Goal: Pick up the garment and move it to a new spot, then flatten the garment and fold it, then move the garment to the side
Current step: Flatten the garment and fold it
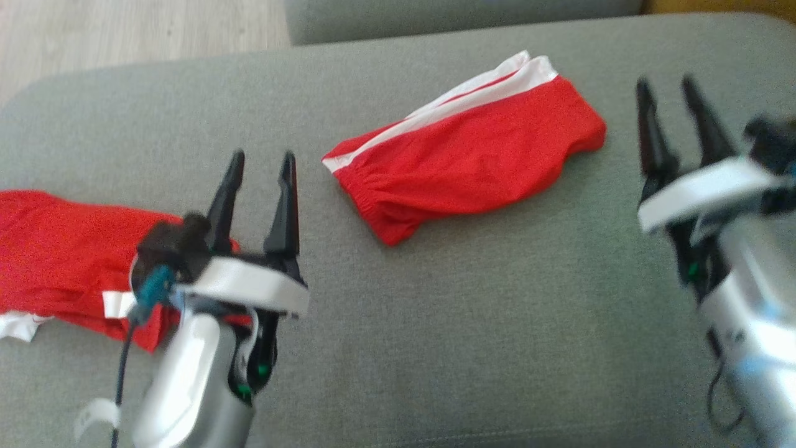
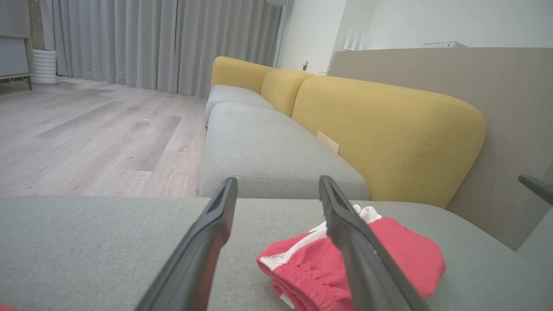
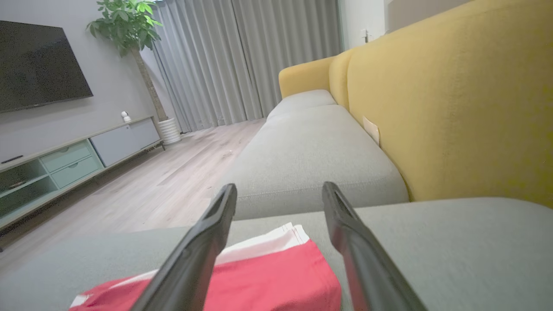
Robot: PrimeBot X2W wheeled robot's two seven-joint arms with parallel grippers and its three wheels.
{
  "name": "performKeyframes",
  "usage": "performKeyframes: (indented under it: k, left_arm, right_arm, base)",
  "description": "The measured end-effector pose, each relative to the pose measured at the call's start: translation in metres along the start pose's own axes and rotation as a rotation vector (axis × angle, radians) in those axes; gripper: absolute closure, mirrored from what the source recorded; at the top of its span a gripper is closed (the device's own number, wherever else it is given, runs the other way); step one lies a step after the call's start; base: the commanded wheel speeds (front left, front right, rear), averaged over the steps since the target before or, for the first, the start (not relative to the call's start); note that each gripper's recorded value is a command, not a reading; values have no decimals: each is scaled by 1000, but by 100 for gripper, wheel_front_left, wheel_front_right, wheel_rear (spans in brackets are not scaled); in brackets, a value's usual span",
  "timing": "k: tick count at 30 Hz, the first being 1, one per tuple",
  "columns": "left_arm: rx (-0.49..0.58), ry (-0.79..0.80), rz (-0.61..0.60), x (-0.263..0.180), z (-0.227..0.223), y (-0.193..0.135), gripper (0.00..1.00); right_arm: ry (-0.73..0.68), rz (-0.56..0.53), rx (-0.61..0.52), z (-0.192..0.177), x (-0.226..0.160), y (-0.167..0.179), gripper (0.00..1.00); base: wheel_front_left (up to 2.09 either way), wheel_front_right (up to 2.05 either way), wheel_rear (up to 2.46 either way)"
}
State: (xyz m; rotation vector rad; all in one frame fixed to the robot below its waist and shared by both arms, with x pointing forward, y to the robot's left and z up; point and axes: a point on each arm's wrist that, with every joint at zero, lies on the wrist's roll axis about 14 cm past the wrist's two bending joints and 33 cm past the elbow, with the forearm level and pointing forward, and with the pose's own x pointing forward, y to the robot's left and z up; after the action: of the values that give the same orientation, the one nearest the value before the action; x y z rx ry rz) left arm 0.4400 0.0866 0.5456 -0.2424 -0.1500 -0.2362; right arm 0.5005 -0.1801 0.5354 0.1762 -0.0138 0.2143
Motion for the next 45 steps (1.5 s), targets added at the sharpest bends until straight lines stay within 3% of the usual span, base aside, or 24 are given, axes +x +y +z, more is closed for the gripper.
performKeyframes:
  k: [10, 14, 21, 27, 35, 39, 45]
  left_arm:
    - [-1, 52, 4, -53, -15, -8, 0]
    - [-2, 58, 8, -58, -17, -6, 0]
    - [-6, 88, 27, -58, -28, 2, 0]
    - [-9, 103, 50, -51, -34, 12, 0]
    - [-18, 142, 122, -60, -44, 33, 0]
    - [-21, 153, 172, -66, -46, 46, 0]
    - [-22, 164, 203, -69, -49, 54, 0]
  right_arm:
    - [47, -117, 122, -53, -79, 14, 0]
    - [60, -124, 124, -54, -82, 19, 0]
    - [127, -178, 209, -64, -68, 8, 0]
    - [217, -261, 426, -87, -38, -14, 0]
    - [371, -293, 667, -130, 14, -2, 0]
    - [471, -340, 695, -159, 22, 0, 0]
    - [531, -335, 647, -164, 48, 0, 0]
  base:
    - [0, 0, 0]
    - [0, 0, 0]
    - [0, 0, 0]
    - [0, 0, 0]
    - [0, 0, 0]
    - [0, 0, 0]
    - [0, 0, 0]
